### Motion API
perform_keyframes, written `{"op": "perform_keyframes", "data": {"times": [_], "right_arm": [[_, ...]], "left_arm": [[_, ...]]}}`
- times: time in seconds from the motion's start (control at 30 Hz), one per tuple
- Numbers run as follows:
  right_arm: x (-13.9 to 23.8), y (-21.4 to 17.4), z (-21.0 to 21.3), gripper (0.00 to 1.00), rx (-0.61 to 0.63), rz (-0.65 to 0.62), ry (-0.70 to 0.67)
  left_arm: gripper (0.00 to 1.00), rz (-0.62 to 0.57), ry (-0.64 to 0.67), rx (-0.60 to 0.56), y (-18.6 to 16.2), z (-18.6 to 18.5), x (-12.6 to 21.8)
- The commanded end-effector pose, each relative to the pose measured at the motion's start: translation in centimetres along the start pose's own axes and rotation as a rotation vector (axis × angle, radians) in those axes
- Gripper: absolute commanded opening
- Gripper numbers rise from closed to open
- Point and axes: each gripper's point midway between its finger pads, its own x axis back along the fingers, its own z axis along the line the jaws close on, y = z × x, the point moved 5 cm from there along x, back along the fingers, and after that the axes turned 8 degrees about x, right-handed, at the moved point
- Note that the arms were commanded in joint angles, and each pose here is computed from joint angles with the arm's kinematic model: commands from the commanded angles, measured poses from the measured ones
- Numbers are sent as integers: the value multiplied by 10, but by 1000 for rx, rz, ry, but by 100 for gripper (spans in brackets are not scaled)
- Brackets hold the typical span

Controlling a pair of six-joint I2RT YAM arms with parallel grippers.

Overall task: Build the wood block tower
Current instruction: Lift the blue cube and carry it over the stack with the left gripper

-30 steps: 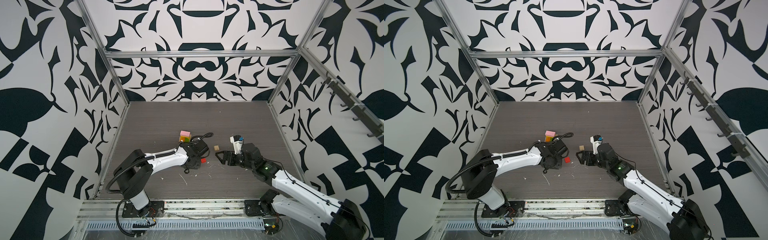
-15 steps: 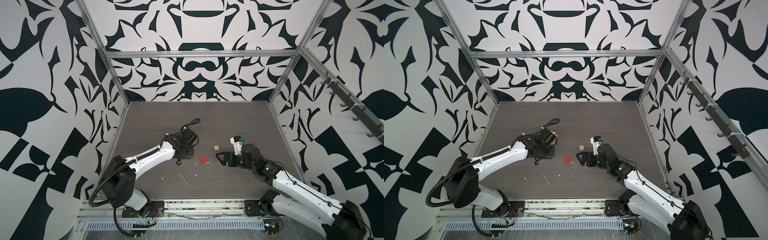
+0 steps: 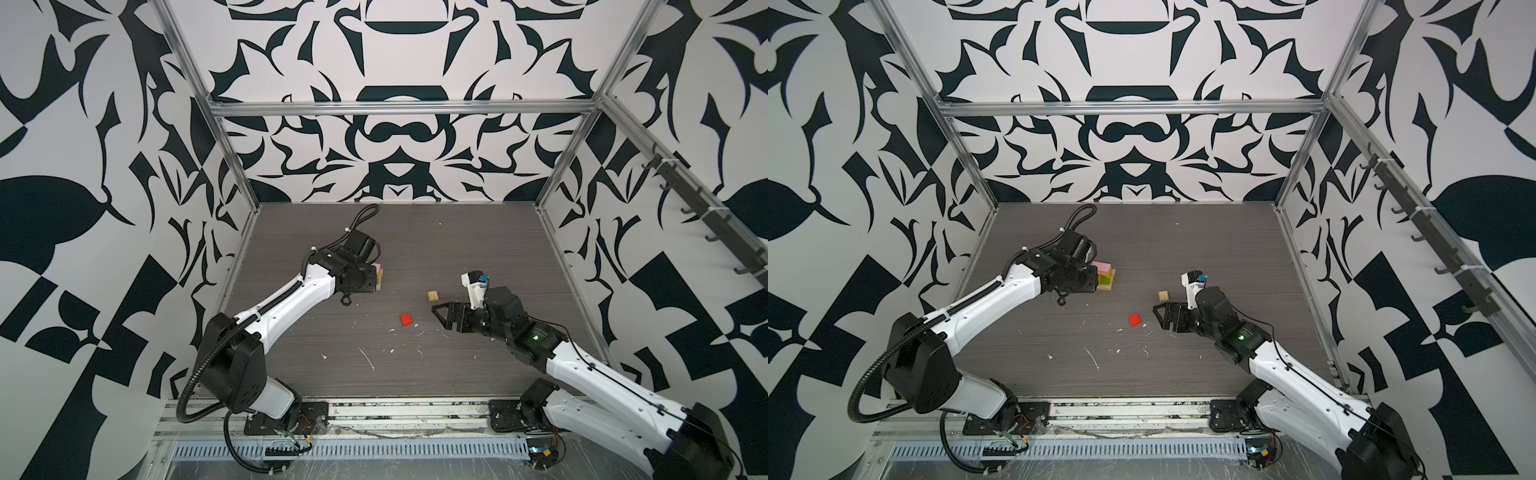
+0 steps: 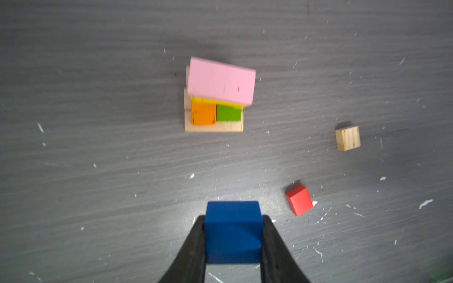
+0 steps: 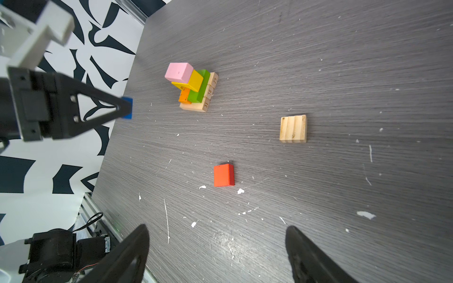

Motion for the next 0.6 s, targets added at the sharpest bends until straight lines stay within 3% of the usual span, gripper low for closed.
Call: {"op": "perform_keyframes", "data": {"times": [0.0,0.57], "right_arm": [[10,14,10,91,33,-46,14],[15,12,9,91,39,-47,1]], "left_arm": [[34,30,6,-63,6,2,0],[29,72,-37,-159,40,-9,-30]]}}
